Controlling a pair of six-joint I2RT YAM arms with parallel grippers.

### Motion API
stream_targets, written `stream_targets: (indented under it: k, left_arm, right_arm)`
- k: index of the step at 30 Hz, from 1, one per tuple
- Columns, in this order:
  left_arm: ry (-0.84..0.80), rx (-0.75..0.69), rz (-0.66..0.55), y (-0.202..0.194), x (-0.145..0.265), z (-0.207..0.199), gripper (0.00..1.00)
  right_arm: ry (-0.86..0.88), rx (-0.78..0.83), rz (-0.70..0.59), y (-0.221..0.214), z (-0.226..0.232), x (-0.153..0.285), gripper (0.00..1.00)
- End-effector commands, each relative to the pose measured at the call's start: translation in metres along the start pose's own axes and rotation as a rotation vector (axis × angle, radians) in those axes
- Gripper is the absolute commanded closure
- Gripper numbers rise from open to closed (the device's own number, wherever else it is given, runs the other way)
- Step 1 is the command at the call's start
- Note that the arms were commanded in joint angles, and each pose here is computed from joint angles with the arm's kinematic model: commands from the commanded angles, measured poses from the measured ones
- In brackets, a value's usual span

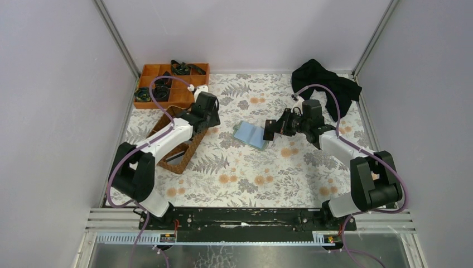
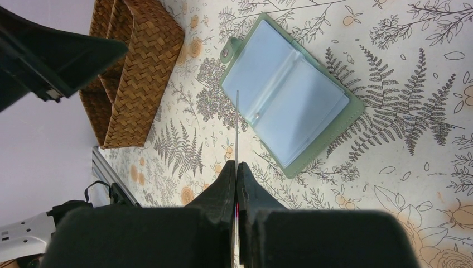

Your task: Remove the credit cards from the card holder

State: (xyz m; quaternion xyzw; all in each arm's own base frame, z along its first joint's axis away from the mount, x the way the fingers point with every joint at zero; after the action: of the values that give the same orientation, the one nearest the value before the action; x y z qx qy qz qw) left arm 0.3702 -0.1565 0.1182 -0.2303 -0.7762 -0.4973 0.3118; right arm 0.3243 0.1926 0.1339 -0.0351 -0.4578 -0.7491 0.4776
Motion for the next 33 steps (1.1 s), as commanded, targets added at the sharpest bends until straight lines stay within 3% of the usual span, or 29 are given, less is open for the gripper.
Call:
stream_targets:
  k: [1, 3, 6, 7, 12, 18, 26, 33]
  left_arm:
    - [0.015, 0.076, -0.119, 0.028, 0.008, -0.004, 0.47]
    - [0.027, 0.150, -0.154, 0.032, 0.003, 0.003, 0.51]
    - [0.069, 0.285, -0.208, 0.039, 0.000, 0.019, 0.66]
    - [0.081, 0.313, -0.228, 0.040, -0.001, 0.023, 0.66]
    - [0.112, 0.445, -0.336, 0.053, 0.006, 0.036, 0.31]
    - [0.086, 0.551, -0.360, 0.060, -0.002, 0.034, 0.30]
    - [0.171, 0.685, -0.360, 0.062, -0.028, 0.044, 0.32]
    - [0.192, 0.711, -0.325, 0.061, -0.054, 0.045, 0.32]
  right_arm:
    - [0.041, 0.034, -0.054, 0.022, 0.011, 0.001, 1.00]
    - [0.039, 0.036, -0.055, 0.022, 0.011, 0.001, 1.00]
    - [0.028, 0.046, -0.056, 0.022, 0.010, 0.003, 1.00]
    - [0.022, 0.051, -0.060, 0.023, 0.009, 0.004, 1.00]
    - [0.012, 0.056, -0.061, 0.022, 0.007, 0.006, 1.00]
    - [0.026, 0.048, -0.056, 0.022, 0.008, 0.004, 1.00]
    - [0.019, 0.050, -0.061, 0.023, 0.006, 0.006, 1.00]
    - [0.017, 0.048, -0.063, 0.024, 0.004, 0.007, 1.00]
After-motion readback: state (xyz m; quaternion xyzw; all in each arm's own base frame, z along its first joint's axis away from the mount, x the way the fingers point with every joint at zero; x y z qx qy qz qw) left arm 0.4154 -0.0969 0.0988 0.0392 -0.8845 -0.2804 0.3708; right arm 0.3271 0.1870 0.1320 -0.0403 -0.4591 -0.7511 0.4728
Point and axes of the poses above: each gripper's point midway between its finger pads, its own x axis back along the fingers, its own z axis along the line the jaws close on, y = z × x, the point moved 2 cm from there along x, back along the fingers, and after that the axes turned 11 degrees about x, right-handed, at the moved point
